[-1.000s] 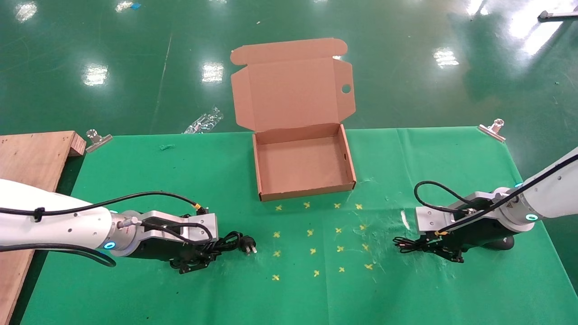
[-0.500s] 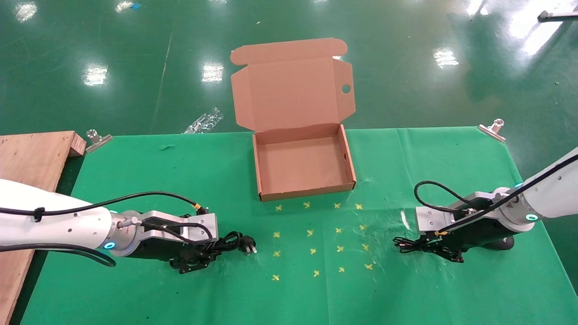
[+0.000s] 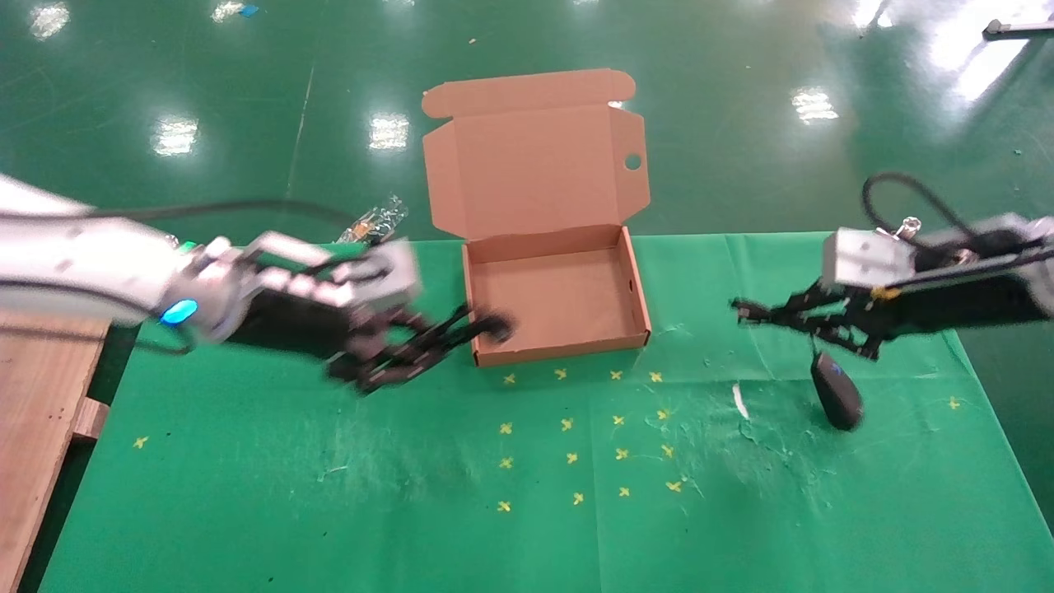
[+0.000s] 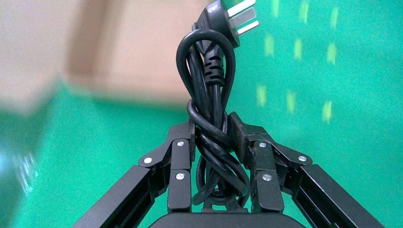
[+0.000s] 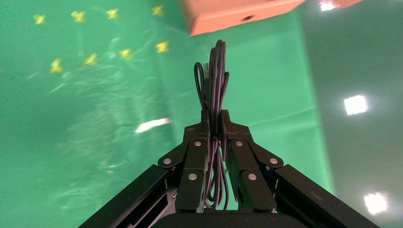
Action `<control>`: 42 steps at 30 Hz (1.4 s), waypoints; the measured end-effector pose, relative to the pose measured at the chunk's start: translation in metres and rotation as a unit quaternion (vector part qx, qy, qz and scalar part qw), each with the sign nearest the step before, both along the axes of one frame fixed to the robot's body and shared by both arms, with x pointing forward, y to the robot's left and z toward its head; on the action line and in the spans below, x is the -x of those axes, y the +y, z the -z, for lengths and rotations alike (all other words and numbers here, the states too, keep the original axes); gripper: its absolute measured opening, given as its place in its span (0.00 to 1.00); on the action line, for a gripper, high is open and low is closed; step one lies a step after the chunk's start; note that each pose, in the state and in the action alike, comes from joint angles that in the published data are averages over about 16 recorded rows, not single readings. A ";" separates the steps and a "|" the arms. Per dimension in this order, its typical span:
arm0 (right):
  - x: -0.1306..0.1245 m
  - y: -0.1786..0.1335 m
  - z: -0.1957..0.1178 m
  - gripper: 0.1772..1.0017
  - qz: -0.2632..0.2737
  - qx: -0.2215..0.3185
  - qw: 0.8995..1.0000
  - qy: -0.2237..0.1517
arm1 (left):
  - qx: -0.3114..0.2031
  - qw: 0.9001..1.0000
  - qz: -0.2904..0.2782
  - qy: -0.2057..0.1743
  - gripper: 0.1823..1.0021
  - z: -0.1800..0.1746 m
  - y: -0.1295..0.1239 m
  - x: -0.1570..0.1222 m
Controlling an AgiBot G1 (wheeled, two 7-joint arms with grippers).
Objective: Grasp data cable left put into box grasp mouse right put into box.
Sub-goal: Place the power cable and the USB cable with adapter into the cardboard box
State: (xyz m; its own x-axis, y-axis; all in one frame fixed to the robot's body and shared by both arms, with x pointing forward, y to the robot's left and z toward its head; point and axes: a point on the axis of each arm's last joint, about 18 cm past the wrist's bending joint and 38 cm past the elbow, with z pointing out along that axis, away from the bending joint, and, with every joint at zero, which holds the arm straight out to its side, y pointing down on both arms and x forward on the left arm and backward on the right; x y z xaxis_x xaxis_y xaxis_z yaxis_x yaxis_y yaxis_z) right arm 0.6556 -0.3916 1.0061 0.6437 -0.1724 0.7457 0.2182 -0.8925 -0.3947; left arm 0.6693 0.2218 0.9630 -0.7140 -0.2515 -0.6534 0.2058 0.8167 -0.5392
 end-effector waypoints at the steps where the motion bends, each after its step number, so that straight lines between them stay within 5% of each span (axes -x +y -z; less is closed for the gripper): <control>1: 0.002 0.000 -0.006 0.05 -0.002 -0.004 1.000 -0.007 | 0.001 1.000 0.002 -0.009 0.18 -0.003 -0.010 -0.004; 12: 0.028 0.005 -0.056 0.05 -0.022 -0.005 0.999 -0.050 | -0.025 0.992 0.005 -0.125 0.18 0.004 -0.108 -0.052; 24: 0.046 0.024 -0.082 0.05 -0.046 -0.011 0.995 -0.083 | -0.039 0.985 0.001 -0.169 0.19 0.017 -0.132 -0.067; 33: 0.040 0.058 -0.102 0.05 -0.079 -0.021 0.990 -0.119 | -0.014 0.986 -0.034 -0.162 0.26 -0.002 -0.113 -0.077; 42: 0.020 0.103 -0.117 0.05 -0.117 -0.031 0.982 -0.147 | 0.042 0.973 -0.158 -0.162 0.42 -0.047 -0.019 -0.101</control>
